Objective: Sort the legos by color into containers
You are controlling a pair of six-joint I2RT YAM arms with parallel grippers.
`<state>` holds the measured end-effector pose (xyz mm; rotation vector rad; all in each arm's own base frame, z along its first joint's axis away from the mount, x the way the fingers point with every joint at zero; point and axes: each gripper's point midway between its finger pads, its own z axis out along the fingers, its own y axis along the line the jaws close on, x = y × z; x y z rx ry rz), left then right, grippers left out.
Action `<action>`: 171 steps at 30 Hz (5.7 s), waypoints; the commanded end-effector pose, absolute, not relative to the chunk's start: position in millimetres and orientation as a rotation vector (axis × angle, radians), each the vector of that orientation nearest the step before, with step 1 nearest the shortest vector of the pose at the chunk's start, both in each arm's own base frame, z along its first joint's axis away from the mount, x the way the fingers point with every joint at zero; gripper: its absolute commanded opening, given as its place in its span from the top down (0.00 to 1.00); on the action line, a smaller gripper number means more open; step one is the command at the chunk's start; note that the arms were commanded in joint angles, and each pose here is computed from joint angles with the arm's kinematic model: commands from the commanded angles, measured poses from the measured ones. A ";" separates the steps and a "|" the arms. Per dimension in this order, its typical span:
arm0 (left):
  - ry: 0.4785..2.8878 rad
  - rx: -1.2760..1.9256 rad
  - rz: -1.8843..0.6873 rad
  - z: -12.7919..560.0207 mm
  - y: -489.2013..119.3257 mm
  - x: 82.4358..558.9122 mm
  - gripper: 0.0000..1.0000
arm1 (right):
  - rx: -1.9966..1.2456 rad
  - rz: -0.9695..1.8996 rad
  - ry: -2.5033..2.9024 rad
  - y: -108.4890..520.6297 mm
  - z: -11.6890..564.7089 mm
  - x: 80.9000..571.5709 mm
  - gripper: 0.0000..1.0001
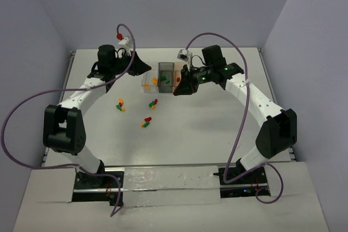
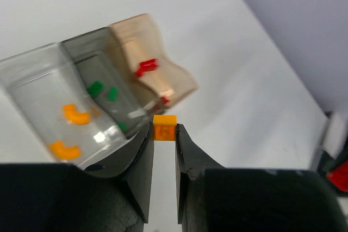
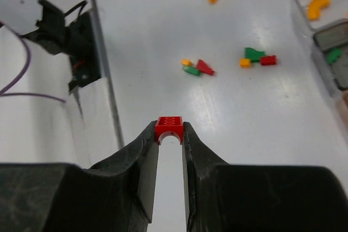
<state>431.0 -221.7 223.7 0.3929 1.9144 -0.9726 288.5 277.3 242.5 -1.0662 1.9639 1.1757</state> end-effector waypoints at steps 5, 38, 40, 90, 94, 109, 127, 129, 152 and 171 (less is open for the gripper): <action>2.092 0.257 -0.612 167.6 -186.5 490.4 0.99 | -0.823 0.831 1.995 260.6 250.1 357.8 1.00; 2.095 0.342 -0.659 220.6 -201.3 480.1 0.33 | -0.524 0.392 2.258 242.0 140.9 510.9 0.94; 2.072 0.367 -0.654 235.2 -194.8 464.4 0.32 | -0.519 0.375 2.271 241.2 133.2 517.1 0.84; 2.580 -0.406 -0.078 70.5 -49.8 413.2 0.46 | -0.499 0.453 2.256 224.6 188.3 441.1 0.51; 2.609 -0.400 -0.075 60.1 -59.0 414.1 0.48 | -0.504 0.448 2.265 223.6 183.6 439.6 0.51; 2.687 -0.431 -0.055 35.2 -64.6 408.5 0.58 | -0.505 0.454 2.272 223.1 178.9 437.8 0.51; 2.614 -0.411 -0.140 69.0 -72.9 419.3 1.00 | -0.580 0.653 2.176 241.8 213.6 408.7 0.51; 2.558 -0.399 -0.184 91.4 -77.2 423.9 1.00 | -0.620 0.745 2.144 250.5 220.4 394.2 0.51; 2.029 -0.290 -0.589 316.2 -191.8 396.6 1.00 | -0.680 1.197 1.957 370.8 293.6 337.5 0.47; 2.070 -0.248 -0.706 317.0 -223.7 385.9 1.00 | -0.586 1.283 1.914 391.0 298.6 350.9 0.47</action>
